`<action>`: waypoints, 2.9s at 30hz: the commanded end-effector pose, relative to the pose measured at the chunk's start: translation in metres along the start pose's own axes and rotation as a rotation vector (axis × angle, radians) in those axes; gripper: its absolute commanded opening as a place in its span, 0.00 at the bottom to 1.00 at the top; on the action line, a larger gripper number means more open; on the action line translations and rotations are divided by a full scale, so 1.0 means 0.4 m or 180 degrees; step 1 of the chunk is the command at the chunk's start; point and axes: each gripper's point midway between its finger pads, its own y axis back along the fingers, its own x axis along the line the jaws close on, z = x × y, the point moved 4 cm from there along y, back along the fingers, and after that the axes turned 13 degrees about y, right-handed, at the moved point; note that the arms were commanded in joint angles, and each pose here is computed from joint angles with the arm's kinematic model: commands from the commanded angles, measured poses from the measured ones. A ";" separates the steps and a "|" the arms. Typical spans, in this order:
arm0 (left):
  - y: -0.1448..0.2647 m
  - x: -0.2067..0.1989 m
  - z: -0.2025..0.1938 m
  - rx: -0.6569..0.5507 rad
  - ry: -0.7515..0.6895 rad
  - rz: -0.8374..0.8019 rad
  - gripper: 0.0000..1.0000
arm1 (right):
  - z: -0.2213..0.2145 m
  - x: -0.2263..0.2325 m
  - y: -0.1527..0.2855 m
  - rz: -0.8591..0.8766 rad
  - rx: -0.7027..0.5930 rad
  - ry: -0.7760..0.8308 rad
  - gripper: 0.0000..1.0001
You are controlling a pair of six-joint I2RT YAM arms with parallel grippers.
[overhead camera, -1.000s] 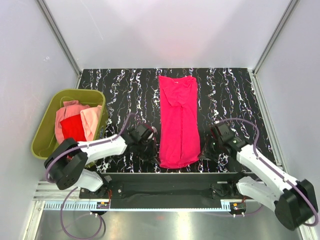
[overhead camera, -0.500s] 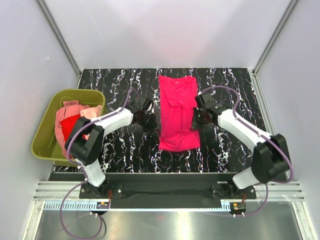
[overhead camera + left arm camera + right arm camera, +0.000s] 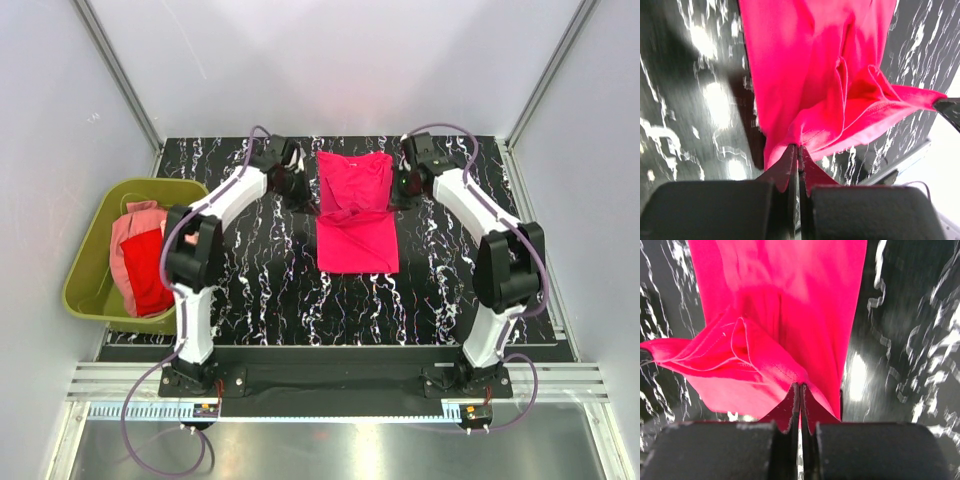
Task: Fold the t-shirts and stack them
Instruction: Fold the tshirt
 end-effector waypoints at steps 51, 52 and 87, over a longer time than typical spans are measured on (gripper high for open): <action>0.012 0.074 0.072 -0.0292 -0.0182 -0.0533 0.51 | 0.034 -0.112 -0.025 0.0700 0.0179 -0.0266 0.57; 0.025 0.067 0.052 -0.0298 -0.0217 -0.0579 0.51 | -0.022 -0.114 -0.035 0.0732 0.0321 -0.0345 0.54; -0.160 0.134 -0.131 0.0017 -0.0752 -0.0419 0.43 | -0.232 -0.115 -0.145 0.1137 0.0516 -0.0239 0.37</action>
